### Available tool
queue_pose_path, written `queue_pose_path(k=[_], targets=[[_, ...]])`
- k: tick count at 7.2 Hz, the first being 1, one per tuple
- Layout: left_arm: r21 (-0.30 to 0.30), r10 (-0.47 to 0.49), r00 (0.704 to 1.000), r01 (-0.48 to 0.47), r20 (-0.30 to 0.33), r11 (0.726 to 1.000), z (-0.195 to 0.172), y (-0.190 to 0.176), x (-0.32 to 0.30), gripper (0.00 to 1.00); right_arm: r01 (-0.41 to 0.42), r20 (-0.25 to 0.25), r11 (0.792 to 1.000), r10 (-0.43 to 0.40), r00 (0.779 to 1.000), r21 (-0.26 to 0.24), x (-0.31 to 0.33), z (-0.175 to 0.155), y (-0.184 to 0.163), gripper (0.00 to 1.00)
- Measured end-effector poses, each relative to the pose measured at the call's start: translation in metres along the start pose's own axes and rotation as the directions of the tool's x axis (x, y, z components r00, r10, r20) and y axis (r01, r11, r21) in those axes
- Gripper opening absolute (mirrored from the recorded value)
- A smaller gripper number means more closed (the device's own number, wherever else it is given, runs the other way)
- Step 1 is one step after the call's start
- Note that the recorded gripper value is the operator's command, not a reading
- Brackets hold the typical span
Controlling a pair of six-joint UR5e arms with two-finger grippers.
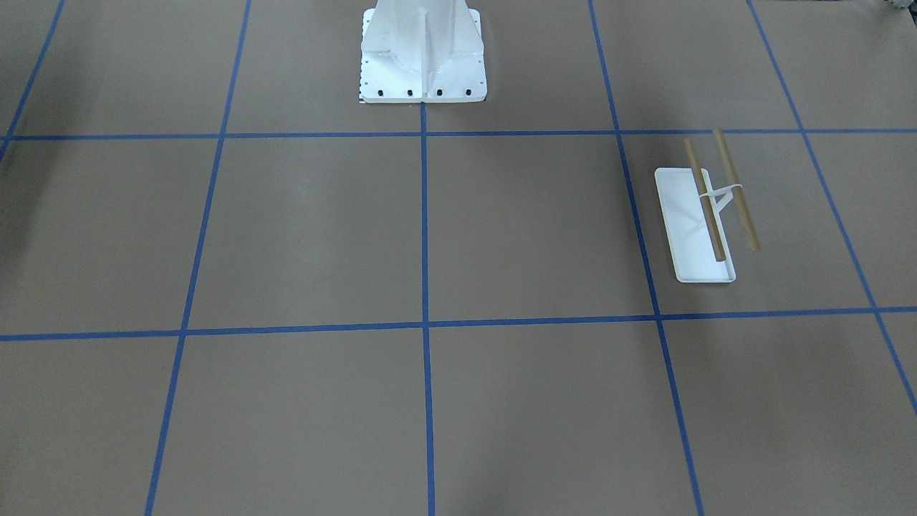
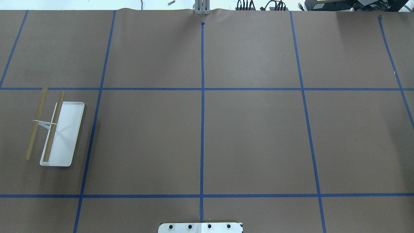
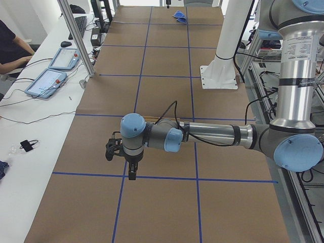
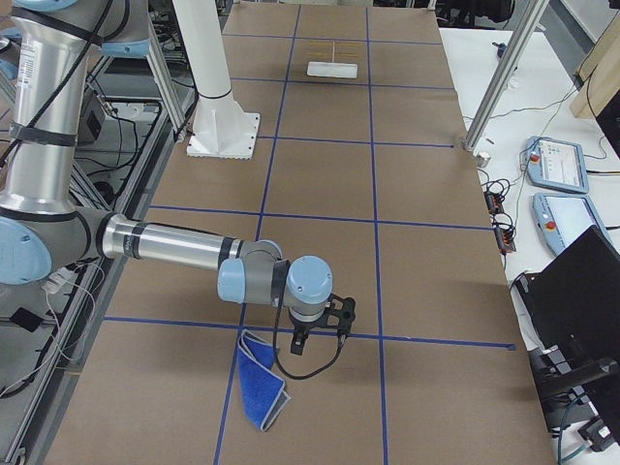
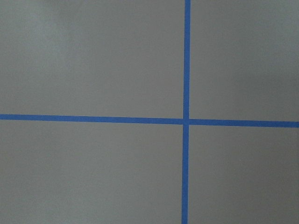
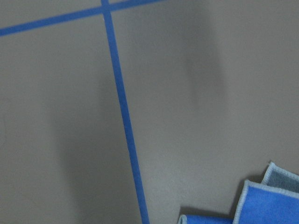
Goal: Hang towel on rack
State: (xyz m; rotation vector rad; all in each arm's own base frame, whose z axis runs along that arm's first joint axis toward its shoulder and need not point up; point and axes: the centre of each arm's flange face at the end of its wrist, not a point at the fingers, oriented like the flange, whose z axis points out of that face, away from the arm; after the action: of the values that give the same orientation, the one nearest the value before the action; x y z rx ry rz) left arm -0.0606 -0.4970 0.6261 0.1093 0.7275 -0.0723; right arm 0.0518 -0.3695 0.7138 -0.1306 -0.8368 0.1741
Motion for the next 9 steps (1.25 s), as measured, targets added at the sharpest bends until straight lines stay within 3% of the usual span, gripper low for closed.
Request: queue_pose_path(k=[2, 4, 6, 9], targets=[[0.008, 0.006, 1.000, -0.006, -0.002, 1.000, -0.003, -0.001, 0.003, 0.98, -0.081, -0.007, 0.996, 0.081, 0.997, -0.040, 0.035, 0.027, 0.033, 1.00], [0.022, 0.015, 1.000, -0.015, -0.005, 1.000, -0.010, -0.002, 0.010, 0.98, -0.135, -0.051, 0.989, 0.132, 0.990, -0.066, 0.052, 0.043, 0.041, 1.00], [0.031, 0.014, 1.000, -0.013, -0.008, 0.999, -0.015, -0.003, 0.014, 0.98, -0.104, -0.106, 0.990, 0.095, 0.990, -0.091, 0.047, 0.058, 0.040, 1.00], [0.035, 0.014, 1.000, -0.014, -0.008, 0.999, -0.017, -0.003, 0.016, 0.98, -0.020, -0.141, 0.988, -0.002, 0.990, -0.151, 0.024, 0.083, 0.040, 1.00]])
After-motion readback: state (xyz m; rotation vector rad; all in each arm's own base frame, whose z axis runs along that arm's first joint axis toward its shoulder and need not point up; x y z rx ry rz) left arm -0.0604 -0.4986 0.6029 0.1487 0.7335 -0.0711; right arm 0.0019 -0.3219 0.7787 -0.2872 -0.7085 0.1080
